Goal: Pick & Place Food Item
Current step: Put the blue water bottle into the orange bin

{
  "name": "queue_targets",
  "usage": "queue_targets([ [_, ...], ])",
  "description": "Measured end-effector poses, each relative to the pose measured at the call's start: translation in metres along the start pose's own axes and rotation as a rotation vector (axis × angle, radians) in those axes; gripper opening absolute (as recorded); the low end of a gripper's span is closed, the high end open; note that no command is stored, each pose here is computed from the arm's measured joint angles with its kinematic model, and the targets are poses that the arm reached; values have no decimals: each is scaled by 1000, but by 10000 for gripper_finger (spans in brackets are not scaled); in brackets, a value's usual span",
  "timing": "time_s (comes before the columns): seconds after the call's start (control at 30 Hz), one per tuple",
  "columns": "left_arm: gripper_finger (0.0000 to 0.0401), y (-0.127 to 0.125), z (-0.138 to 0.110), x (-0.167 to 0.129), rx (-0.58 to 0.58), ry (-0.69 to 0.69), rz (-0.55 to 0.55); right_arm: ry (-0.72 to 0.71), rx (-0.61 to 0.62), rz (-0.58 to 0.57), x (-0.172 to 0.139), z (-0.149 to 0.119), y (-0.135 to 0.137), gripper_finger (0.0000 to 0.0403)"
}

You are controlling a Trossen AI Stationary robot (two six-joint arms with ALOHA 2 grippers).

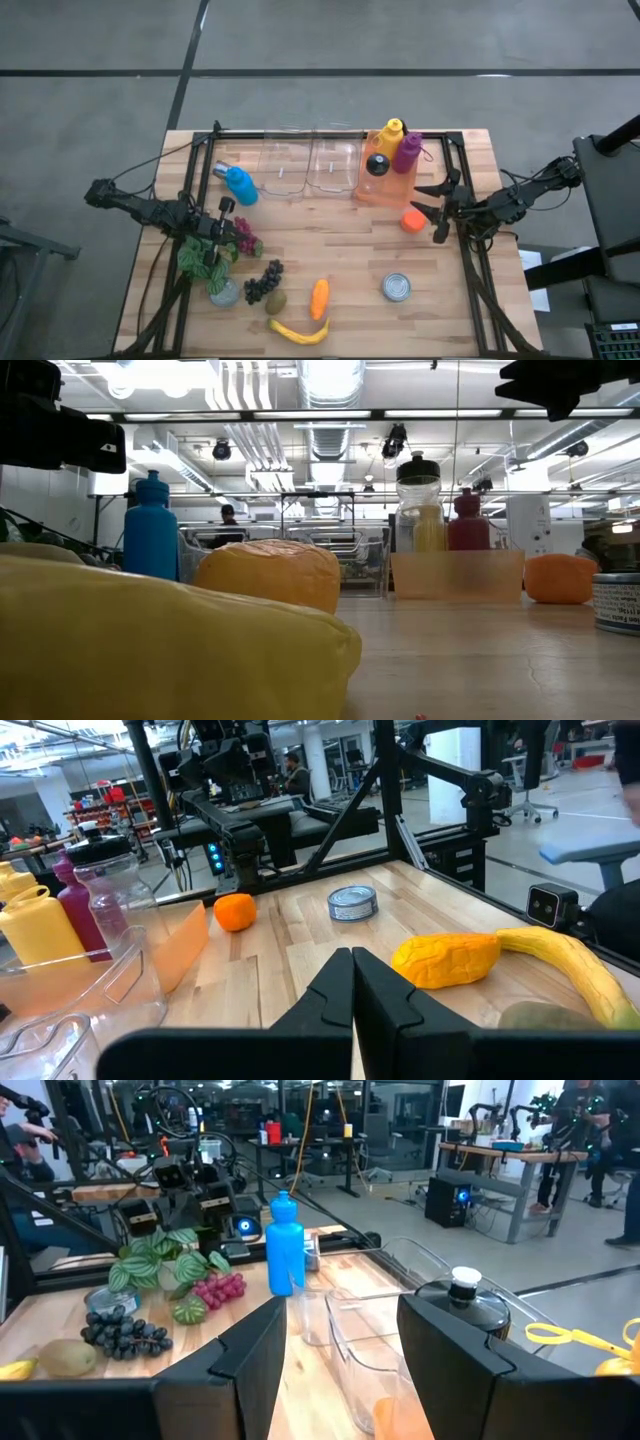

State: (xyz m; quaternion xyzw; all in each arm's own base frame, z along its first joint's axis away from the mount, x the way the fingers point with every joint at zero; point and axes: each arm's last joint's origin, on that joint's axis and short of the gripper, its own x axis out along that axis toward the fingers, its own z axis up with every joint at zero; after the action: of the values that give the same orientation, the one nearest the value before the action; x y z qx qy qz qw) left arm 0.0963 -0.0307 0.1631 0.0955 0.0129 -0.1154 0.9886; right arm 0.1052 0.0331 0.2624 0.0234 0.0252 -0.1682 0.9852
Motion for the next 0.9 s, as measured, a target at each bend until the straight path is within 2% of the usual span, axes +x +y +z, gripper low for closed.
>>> queue_targets([
  [0.73, 1, 0, 0, 0, 0, 0, 1, 0, 1, 0, 0, 0, 0, 190],
  [0.8, 1, 1, 0, 0, 1, 2, 24, 0, 0, 0, 0, 0, 0, 190],
  [0.9, 1, 4, 1, 0, 43, 10, 121, 0, 1, 0, 0, 0, 0, 190],
])
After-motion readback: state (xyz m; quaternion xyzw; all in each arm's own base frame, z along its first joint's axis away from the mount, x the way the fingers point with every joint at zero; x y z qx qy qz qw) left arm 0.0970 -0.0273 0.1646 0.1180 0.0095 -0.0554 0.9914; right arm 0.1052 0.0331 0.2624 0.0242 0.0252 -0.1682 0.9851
